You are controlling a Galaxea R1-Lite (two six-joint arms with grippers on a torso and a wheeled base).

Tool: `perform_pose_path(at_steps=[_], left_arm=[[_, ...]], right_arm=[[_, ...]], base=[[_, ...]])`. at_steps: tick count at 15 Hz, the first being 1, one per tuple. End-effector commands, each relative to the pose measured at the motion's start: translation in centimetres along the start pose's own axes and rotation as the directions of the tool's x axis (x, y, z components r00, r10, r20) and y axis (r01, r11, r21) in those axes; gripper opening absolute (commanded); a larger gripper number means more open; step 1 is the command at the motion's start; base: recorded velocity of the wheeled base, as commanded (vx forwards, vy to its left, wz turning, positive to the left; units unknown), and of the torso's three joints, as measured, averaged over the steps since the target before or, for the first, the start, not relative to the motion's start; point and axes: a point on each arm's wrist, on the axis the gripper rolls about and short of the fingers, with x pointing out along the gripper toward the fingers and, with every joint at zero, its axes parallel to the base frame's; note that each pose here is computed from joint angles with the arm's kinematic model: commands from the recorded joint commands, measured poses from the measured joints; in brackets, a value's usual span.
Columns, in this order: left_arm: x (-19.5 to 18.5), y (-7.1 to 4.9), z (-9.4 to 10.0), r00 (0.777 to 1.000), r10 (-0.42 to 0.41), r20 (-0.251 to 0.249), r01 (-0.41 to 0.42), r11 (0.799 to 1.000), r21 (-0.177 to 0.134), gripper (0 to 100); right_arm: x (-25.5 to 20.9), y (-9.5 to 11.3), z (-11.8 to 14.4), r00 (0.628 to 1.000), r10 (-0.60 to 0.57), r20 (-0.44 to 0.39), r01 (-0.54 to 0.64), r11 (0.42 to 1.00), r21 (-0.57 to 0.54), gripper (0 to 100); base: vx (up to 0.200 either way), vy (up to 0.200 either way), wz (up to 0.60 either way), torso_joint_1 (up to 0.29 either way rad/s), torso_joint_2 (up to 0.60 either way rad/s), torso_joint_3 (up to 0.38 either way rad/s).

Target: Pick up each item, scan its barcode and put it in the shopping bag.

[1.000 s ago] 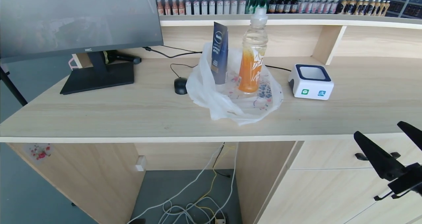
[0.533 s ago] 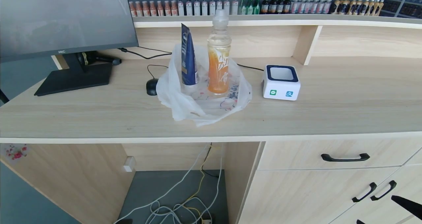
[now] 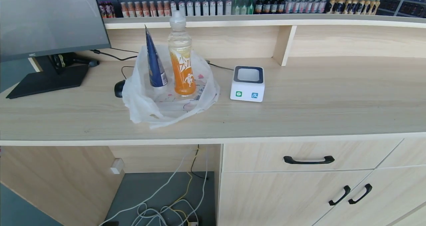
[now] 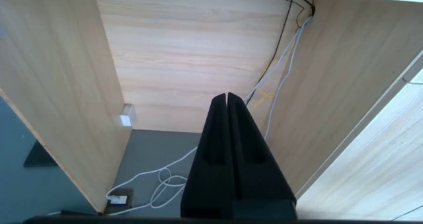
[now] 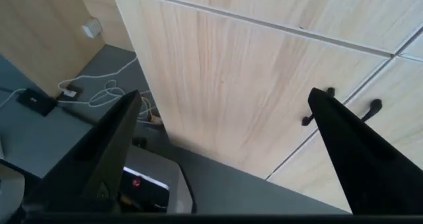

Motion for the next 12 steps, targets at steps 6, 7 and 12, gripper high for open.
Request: perform_pose_path(at_steps=[6, 7, 12], left_arm=[[0.0, 0.0, 0.0, 1.0, 0.0, 0.0, 0.0, 1.0, 0.003, 0], [0.0, 0.0, 0.0, 1.0, 0.0, 0.0, 0.0, 1.0, 0.001, 0], [0.0, 0.0, 0.0, 1.0, 0.0, 0.0, 0.0, 1.0, 0.003, 0]], right_arm=[[-0.5, 0.3, -0.1, 0.901, -0.433, -0.013, 0.432, 0.896, 0.097, 100], [-0.8, 0.4, -0.2, 0.897, -0.442, 0.029, 0.437, 0.894, 0.1, 100], [-1.5, 0.8, 0.1, 0.905, -0.372, 0.205, 0.353, 0.927, 0.123, 100]], base=[[0.0, -0.133, 0.0, 0.0, 0.0, 0.001], [0.0, 0.0, 0.0, 0.0, 0.0, 0.0], [0.0, 0.0, 0.0, 0.0, 0.0, 0.0]])
